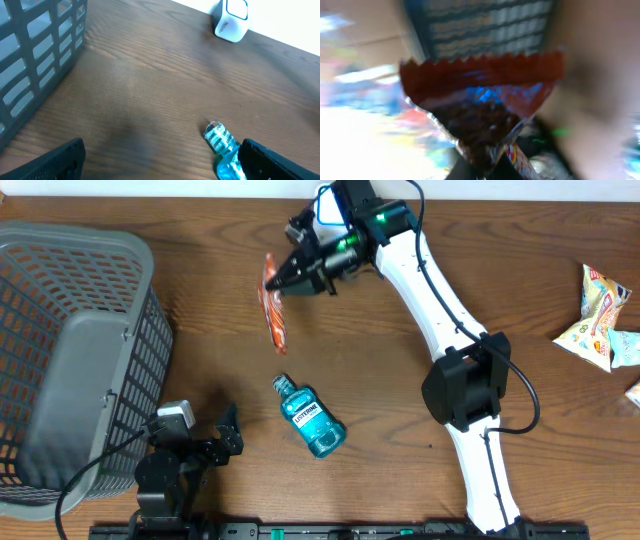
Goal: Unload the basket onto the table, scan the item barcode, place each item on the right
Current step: 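Hold the chocolate bar over the scanner window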
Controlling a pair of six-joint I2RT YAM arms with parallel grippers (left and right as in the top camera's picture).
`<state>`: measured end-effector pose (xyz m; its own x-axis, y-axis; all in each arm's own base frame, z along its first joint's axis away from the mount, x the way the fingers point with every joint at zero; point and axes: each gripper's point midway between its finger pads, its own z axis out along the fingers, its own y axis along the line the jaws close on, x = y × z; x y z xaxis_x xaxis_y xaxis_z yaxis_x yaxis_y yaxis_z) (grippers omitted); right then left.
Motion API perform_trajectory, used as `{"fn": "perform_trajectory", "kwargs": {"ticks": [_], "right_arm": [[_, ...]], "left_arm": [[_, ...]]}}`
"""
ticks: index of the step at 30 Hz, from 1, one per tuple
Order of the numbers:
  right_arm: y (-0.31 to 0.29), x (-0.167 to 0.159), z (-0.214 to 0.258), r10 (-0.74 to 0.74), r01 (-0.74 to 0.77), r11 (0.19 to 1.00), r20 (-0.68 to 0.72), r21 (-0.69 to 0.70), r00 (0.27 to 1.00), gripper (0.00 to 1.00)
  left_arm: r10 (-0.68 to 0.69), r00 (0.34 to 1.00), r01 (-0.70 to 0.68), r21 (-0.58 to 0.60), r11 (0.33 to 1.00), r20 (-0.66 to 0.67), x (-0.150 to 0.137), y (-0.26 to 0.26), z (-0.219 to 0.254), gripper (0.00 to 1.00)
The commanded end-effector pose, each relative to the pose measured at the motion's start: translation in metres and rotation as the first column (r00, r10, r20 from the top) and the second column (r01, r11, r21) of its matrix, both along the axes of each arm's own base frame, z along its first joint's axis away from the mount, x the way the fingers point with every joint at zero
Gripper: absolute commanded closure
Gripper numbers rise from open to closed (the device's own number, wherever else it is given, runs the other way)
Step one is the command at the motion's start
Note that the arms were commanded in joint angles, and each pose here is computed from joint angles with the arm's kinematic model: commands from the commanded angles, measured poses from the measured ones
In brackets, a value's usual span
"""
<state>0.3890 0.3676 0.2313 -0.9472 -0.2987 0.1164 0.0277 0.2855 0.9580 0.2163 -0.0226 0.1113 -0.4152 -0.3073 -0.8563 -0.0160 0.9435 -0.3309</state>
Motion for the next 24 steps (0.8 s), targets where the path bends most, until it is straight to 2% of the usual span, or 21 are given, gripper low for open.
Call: {"fn": "perform_trajectory", "kwargs": {"ticks": [1, 4, 7, 9, 13, 17, 21, 24], "right_arm": [[-0.035, 0.019, -0.059, 0.05, 0.102, 0.911, 0.353, -0.399, 0.934, 0.99], [-0.065, 0.03, -0.093, 0.163, 0.186, 0.75, 0.449, -0.635, 0.878, 0.99], [-0.078, 0.048, -0.102, 0.297, 0.261, 0.645, 0.55, -0.718, 0.781, 0.99], [-0.082, 0.056, -0.102, 0.314, 0.298, 0.614, 0.572, -0.731, 0.758, 0.99], [-0.078, 0.063, -0.098, 0.323, 0.309, 0.632, 0.604, -0.71, 0.728, 0.99], [-0.056, 0.04, -0.073, 0.427, 0.151, 0.755, 0.652, -0.639, 0.627, 0.99], [-0.065, 0.042, -0.022, 0.407, 0.241, 0.762, 0.734, -0.601, 0.544, 0.99], [-0.078, 0.041, 0.018, 0.311, 0.369, 0.741, 0.774, -0.561, 0.551, 0.99]], "left_arm": [[-0.018, 0.999, 0.019, 0.007, 1.0, -0.029, -0.002, -0.003, -0.01, 0.02], [-0.018, 0.999, 0.019, 0.007, 1.0, -0.029, -0.002, -0.003, -0.01, 0.02], [-0.018, 0.999, 0.019, 0.007, 1.0, -0.029, -0.002, -0.003, -0.01, 0.02], [-0.019, 0.999, 0.019, 0.007, 1.0, -0.029, -0.002, -0.003, -0.01, 0.02], [-0.018, 0.999, 0.019, 0.007, 1.0, -0.029, -0.002, -0.003, -0.01, 0.02], [-0.018, 0.999, 0.019, 0.007, 1.0, -0.029, -0.002, -0.003, -0.01, 0.02], [-0.018, 0.999, 0.019, 0.007, 1.0, -0.029, -0.002, -0.003, -0.01, 0.02], [-0.019, 0.999, 0.019, 0.007, 1.0, -0.029, -0.002, -0.003, -0.01, 0.02]]}}
